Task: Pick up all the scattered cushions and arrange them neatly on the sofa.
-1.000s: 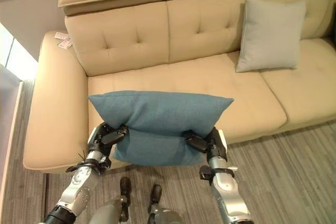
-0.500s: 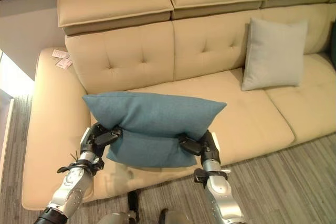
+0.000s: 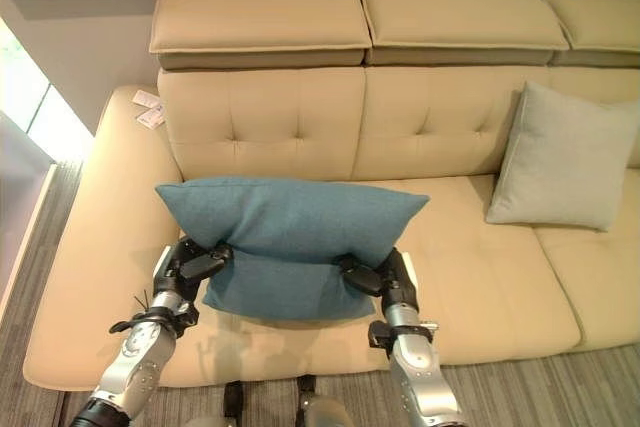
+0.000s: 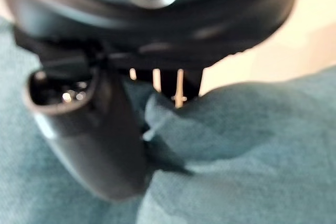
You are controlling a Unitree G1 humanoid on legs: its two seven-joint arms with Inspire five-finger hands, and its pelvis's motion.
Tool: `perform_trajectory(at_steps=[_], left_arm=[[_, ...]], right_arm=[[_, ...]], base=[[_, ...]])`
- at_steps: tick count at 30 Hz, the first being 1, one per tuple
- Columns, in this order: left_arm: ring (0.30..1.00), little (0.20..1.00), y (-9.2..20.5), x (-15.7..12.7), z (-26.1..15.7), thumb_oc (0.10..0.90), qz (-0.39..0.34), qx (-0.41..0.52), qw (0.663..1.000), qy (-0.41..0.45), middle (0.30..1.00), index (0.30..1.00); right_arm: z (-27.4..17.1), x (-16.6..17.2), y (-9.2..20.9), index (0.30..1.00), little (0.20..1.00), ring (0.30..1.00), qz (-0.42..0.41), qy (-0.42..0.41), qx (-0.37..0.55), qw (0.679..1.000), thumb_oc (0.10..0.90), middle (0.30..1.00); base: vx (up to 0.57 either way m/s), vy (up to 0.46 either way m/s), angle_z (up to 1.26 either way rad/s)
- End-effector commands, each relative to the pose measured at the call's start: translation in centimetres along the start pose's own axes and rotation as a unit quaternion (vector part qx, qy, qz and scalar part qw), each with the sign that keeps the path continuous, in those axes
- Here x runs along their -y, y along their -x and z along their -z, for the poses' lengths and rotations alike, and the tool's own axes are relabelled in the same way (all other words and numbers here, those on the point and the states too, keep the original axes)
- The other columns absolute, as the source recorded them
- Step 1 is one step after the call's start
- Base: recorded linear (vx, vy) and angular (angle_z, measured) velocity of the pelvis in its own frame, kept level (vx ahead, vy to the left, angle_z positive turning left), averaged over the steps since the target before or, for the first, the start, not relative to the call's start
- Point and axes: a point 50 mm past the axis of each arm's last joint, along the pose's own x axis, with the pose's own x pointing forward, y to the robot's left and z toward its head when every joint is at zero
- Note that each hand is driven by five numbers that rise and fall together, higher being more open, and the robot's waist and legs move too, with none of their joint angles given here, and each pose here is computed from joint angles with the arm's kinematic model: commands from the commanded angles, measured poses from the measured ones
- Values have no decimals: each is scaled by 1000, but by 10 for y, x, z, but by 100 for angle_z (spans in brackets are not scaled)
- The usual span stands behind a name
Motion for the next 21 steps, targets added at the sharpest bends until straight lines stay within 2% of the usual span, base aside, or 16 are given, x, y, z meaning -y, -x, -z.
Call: perform_trajectory(at_steps=[1,8,21], left_arm=[[300,300,-11,74,-66,400,178,171,969,13,300,300],[300,300,-16,87,-78,400,180,196,964,4,300,300],[300,300,-28,107,-97,400,181,229,957,-7,300,300]], right_arm=[[-78,-27,-6,300,300,300,-69,-40,202,976,400,300],[-84,-23,-8,300,300,300,-51,-28,215,975,400,300],[-113,-43,-26,300,300,300,-41,-21,261,964,400,300]], base=[[12,-116,60],[67,-15,34],[55,47,-9]])
